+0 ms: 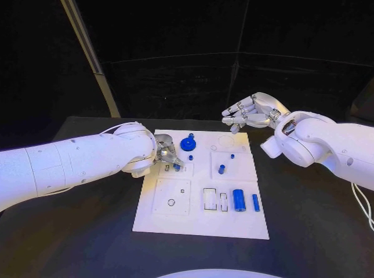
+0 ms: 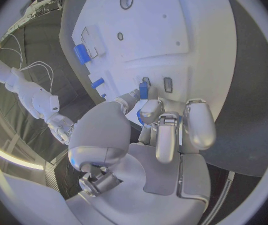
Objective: Assemble the parts on the task board
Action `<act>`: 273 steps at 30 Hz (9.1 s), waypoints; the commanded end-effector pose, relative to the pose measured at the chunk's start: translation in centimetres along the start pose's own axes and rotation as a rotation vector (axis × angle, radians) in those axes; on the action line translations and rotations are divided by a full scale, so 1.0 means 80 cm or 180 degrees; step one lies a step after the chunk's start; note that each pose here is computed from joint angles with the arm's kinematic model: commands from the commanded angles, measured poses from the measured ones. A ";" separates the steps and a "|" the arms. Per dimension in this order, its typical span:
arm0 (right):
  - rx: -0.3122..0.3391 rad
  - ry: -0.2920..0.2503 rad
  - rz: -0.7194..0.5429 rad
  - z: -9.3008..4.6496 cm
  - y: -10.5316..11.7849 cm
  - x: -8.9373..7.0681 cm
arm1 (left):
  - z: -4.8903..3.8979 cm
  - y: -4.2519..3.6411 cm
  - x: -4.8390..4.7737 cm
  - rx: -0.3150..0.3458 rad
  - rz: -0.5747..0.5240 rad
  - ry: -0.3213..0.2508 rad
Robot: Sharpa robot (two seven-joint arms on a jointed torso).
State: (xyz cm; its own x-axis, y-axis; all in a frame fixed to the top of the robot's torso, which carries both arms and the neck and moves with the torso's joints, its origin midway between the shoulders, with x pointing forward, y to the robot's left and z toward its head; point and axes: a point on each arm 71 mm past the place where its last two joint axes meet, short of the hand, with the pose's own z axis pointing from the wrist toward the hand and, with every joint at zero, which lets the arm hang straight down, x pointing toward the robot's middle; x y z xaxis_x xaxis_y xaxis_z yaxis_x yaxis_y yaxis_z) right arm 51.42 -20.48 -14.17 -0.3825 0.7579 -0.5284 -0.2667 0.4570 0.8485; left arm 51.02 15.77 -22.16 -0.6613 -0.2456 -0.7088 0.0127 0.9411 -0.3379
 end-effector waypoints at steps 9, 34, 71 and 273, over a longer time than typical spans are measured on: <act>-0.0051 0.0048 -0.0058 0.001 0.003 0.001 | 0.000 0.0044 0.006 -0.0041 0.0151 0.0169; -0.0066 0.0072 -0.0100 0.002 0.003 0.003 | 0.004 0.0041 0.003 -0.0061 0.0098 0.0151; -0.0049 0.0099 -0.0097 0.002 0.003 0.003 | 0.007 0.0051 -0.001 -0.0081 0.0013 0.0081; -0.0008 0.0121 -0.0107 0.011 -0.004 0.002 | -0.021 0.0411 -0.012 -0.0019 0.0215 0.0015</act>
State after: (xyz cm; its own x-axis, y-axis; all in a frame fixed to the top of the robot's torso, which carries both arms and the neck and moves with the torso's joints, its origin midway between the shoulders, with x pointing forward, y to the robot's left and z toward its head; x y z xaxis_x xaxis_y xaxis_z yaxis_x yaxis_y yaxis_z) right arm 52.22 -20.22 -14.66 -0.4009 0.7272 -0.5572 -0.2733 0.4856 0.8304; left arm 50.61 19.49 -21.26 -0.6463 -0.2082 -0.7341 0.0457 0.9498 -0.3096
